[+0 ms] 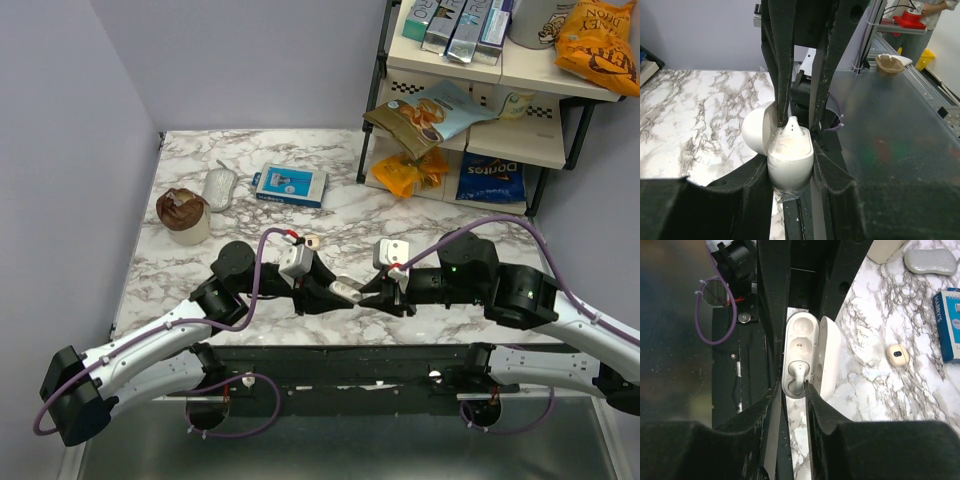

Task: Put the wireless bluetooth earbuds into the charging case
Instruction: Place the earbud in the charging case, then pick up the earbud from the center of the board.

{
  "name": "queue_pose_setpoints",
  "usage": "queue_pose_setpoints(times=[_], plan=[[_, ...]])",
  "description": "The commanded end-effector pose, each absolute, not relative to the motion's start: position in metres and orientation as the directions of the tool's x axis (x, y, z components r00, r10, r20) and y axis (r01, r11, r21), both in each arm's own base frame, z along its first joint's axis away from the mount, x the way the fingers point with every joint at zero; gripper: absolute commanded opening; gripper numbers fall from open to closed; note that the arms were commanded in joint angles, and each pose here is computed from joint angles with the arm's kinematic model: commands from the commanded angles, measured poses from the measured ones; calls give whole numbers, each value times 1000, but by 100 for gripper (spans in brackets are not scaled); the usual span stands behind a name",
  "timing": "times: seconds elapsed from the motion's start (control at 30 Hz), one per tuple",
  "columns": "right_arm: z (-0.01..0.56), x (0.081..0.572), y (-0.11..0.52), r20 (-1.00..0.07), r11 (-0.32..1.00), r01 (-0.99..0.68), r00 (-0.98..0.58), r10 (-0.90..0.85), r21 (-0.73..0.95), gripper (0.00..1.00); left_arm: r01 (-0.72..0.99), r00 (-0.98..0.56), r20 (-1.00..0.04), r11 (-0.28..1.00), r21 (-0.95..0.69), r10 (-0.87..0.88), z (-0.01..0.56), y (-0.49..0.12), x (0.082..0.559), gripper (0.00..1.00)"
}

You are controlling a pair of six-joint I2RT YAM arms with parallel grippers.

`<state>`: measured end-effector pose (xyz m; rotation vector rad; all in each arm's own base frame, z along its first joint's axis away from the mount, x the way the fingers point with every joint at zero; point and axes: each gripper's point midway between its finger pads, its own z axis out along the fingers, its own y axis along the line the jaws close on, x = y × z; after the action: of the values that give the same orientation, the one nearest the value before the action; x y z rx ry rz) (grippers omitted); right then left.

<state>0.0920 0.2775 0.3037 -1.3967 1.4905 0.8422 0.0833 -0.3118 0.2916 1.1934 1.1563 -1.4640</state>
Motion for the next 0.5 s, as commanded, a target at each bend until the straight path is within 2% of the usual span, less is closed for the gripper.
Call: queue_pose_setpoints(times=[0.0, 0.13, 0.23, 0.27, 0.37, 0.47], plan=[[296, 99, 270, -912, 184, -977, 19, -409, -103, 37, 983, -56, -984, -181, -25, -169, 316, -308, 77, 0], [324, 99, 262, -942, 220, -969, 37, -334, -116, 43, 986, -58, -985, -161, -31, -165, 312, -308, 80, 0], [348, 112, 246, -969, 346, -929, 47, -244, -133, 46, 993, -64, -986, -113, -46, -157, 301, -309, 88, 0], [360, 123, 229, -981, 450, -884, 43, -190, -126, 47, 994, -64, -985, -97, -49, -160, 300, -308, 90, 0], [343, 160, 208, -989, 674, -734, -30, -147, -78, 48, 997, -73, -980, -19, -71, -186, 292, -305, 100, 0], [293, 189, 201, -966, 796, -604, -191, -174, -23, 48, 992, -88, -971, 72, -106, -222, 285, -300, 113, 0]])
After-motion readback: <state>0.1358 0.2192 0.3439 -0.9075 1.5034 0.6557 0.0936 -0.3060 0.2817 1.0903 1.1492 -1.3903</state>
